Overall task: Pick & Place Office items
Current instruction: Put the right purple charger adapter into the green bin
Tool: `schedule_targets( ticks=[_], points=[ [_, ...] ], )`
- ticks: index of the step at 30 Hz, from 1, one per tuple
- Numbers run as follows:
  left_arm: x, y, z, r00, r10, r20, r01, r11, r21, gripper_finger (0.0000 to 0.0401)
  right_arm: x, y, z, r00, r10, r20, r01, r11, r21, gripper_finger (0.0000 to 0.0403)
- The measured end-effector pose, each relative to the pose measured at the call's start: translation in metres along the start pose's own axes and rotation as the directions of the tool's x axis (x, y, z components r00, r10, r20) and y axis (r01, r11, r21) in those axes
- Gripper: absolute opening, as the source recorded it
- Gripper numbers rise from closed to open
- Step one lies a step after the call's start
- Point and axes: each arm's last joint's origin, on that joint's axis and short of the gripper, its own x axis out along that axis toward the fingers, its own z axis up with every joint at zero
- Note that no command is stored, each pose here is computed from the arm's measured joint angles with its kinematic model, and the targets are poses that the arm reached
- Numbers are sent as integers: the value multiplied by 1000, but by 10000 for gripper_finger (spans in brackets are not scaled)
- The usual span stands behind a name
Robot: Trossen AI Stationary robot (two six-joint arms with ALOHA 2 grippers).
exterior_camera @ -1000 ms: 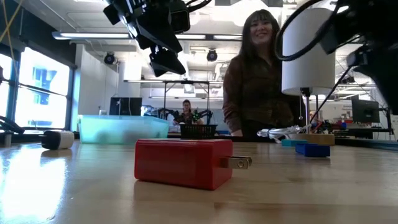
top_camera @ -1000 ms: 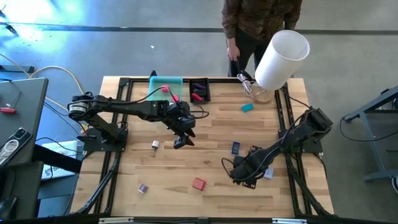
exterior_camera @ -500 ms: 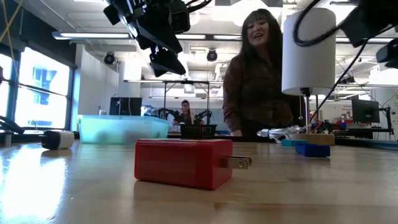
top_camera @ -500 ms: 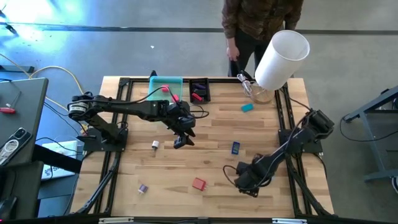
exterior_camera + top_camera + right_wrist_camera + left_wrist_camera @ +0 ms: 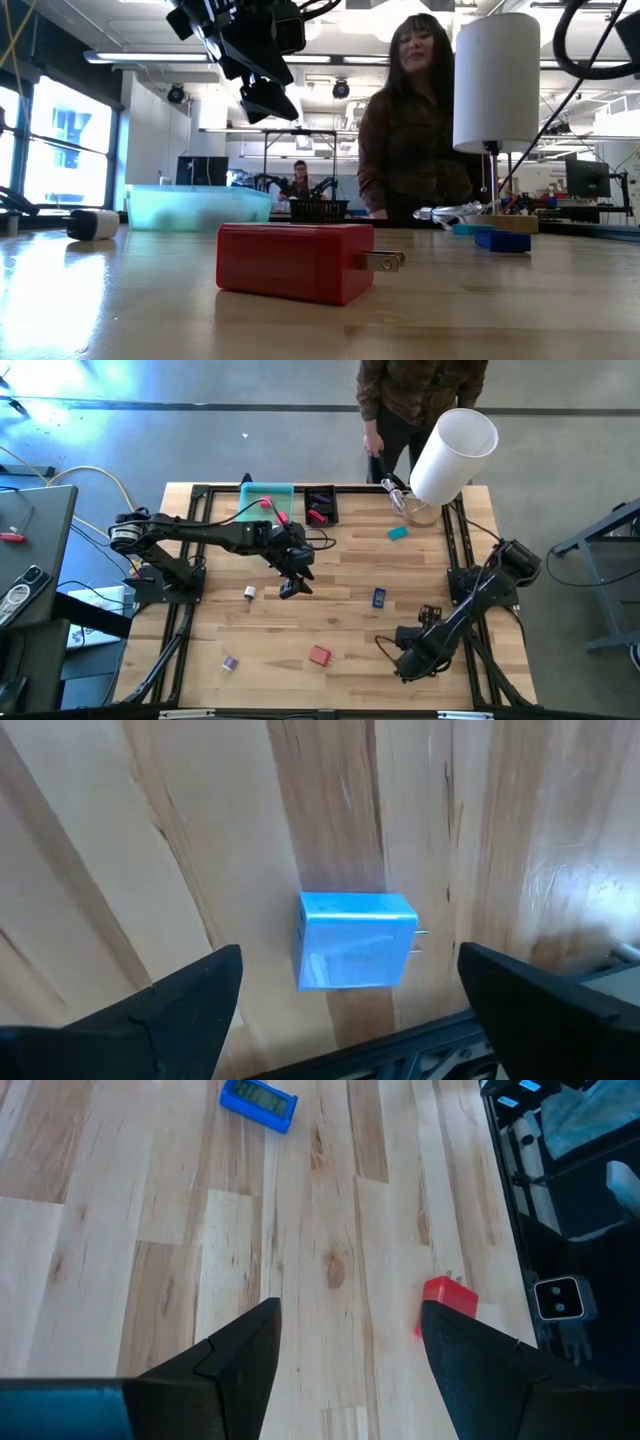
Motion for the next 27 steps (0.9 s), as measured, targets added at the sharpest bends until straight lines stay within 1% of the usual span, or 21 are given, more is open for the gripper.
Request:
schedule_targets(
  ticks=[2, 6, 8, 10, 11, 14, 16, 18, 20, 22, 24, 27],
  points=[
    [0, 0, 0, 1000, 0, 0, 0, 1000, 0, 234, 0, 2, -3, 1000, -6, 4, 6, 1000, -5, 361],
    [0, 0, 0, 1000, 0, 0, 0, 1000, 0, 234, 0, 1, -6, 999, -17, -28, 18, 999, 43, 361],
    [0, 0, 0, 1000, 0, 0, 0, 1000, 0, 234, 0, -2, -7, 998, -45, -38, 46, 998, 47, 361],
    [0, 0, 0, 1000, 0, 0, 0, 1000, 0, 234, 0, -8, -11, 996, -84, -43, 86, 995, 46, 361],
    [0, 0, 0, 1000, 0, 0, 0, 1000, 0, 234, 0, -12, -14, 995, -87, -45, 89, 995, 51, 361],
    [0, -1, 0, 1000, -2, -2, 2, 1000, 2, 234, 1, -27, -24, 998, -59, -27, 62, 992, 111, 361],
    [1, -2, 0, 1000, -4, -3, 4, 1000, 6, 234, 3, -39, -32, 1000, -24, 1, 23, 984, 174, 361],
    [1, -4, -1, 1000, -8, -6, 8, 1000, 14, 234, 5, -48, -40, 998, 35, 53, -46, 971, 234, 361],
    [2, -5, -1, 1000, -11, -8, 11, 1000, 18, 234, 6, -53, -45, 988, 97, 121, -128, 949, 287, 361],
    [2, -5, -1, 1000, -12, -8, 12, 1000, 28, 234, 7, -56, -47, 969, 152, 195, -213, 915, 343, 361],
    [2, -5, -1, 1000, -11, -8, 12, 999, 43, 234, 7, -56, -48, 946, 195, 259, -284, 885, 369, 361],
    [2, -5, -1, 1000, -11, -8, 12, 999, 48, 234, 8, -51, -50, 913, 262, 312, -368, 859, 356, 361]
  ],
)
